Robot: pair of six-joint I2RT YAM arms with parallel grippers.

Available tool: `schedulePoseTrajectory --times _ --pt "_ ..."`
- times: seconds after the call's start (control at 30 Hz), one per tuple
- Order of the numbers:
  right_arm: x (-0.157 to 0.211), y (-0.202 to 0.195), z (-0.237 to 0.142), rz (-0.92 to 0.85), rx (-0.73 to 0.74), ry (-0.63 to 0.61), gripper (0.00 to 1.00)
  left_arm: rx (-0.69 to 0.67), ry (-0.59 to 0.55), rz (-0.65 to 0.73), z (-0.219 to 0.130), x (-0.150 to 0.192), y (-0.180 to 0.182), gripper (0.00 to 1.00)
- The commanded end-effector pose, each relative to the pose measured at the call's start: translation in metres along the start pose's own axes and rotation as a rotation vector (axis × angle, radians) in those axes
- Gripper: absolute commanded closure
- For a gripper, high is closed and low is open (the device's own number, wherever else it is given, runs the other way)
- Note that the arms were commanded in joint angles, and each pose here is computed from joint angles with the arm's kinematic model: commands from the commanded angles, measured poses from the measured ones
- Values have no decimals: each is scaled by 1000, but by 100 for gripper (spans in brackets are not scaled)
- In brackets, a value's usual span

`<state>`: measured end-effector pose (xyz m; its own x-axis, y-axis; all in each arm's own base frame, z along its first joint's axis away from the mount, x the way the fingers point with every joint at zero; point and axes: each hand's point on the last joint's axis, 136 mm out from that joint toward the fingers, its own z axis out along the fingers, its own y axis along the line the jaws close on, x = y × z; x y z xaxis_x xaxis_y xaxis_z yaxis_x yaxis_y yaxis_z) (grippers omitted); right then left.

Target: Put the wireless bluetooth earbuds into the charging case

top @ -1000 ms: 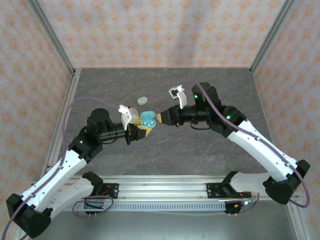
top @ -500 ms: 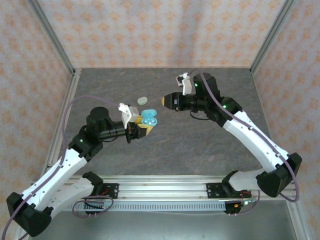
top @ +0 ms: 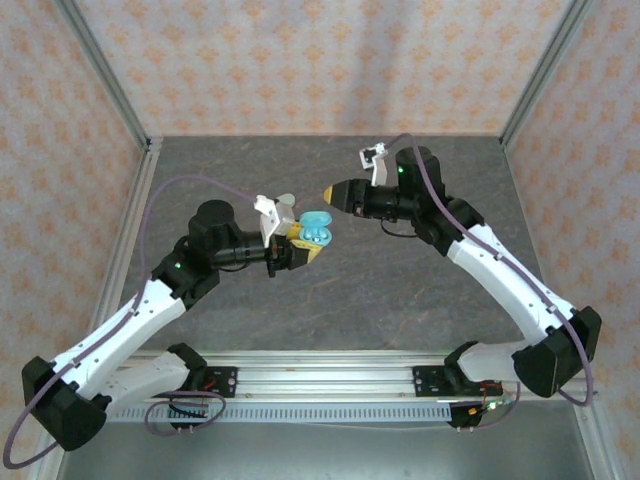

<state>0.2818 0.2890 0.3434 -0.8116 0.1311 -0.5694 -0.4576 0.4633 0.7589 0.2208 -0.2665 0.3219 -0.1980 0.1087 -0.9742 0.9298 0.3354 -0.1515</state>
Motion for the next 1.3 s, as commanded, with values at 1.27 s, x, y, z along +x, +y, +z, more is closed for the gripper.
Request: schedulePoseTrajectory --times 1.27 --pt "29 47 -22 238 -362 -13 35 -35 -104 29 14 -39 12 77"
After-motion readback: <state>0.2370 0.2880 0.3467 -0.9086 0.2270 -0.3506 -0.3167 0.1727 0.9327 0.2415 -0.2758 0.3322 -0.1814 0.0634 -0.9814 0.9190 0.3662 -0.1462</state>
